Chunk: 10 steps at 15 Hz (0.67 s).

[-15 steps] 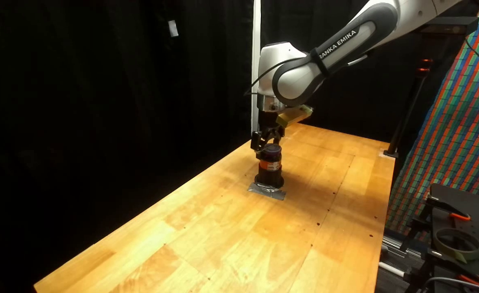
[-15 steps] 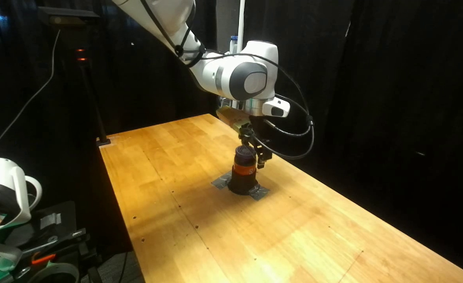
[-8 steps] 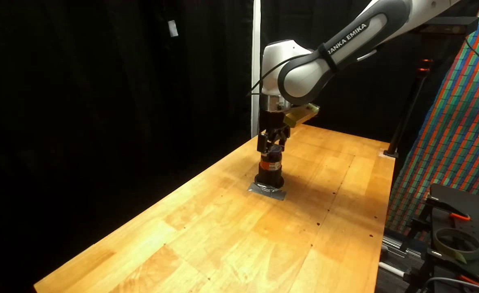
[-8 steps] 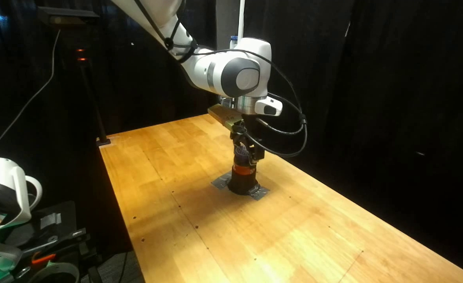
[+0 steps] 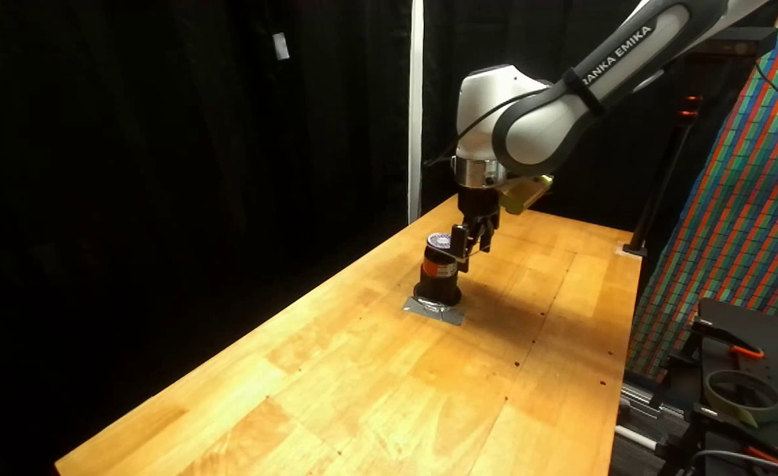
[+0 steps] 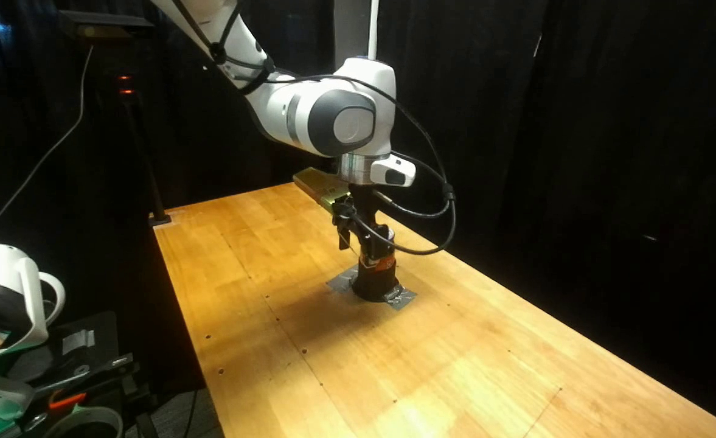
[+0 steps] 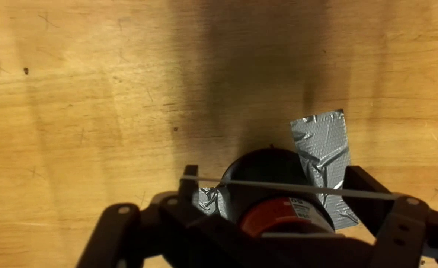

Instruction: Put the rubber band around the brown cup

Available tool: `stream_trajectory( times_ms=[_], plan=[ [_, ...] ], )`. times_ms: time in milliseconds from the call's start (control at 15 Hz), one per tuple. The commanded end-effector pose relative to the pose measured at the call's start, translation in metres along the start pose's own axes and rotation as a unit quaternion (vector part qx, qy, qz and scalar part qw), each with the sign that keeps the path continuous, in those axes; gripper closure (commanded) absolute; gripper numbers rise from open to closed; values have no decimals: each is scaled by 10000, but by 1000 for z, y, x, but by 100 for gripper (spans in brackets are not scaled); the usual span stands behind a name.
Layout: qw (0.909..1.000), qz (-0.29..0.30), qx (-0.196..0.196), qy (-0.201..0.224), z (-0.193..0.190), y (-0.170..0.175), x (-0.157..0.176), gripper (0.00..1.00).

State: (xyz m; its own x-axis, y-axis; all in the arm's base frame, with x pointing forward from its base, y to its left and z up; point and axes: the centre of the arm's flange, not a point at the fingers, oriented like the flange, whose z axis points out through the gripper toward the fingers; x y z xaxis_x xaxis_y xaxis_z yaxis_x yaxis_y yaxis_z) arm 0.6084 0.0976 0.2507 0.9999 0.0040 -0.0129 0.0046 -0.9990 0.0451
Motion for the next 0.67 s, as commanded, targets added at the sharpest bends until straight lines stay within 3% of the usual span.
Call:
stream_trajectory(
  times_ms=[0,267,600],
  plan=[
    [9983,-105,59,575,-4,7,-44,0],
    [9915,-162,213,1276,3,0,-48,0],
    [9897,-289,186,1387,26,-10,-49,0]
  ],
)
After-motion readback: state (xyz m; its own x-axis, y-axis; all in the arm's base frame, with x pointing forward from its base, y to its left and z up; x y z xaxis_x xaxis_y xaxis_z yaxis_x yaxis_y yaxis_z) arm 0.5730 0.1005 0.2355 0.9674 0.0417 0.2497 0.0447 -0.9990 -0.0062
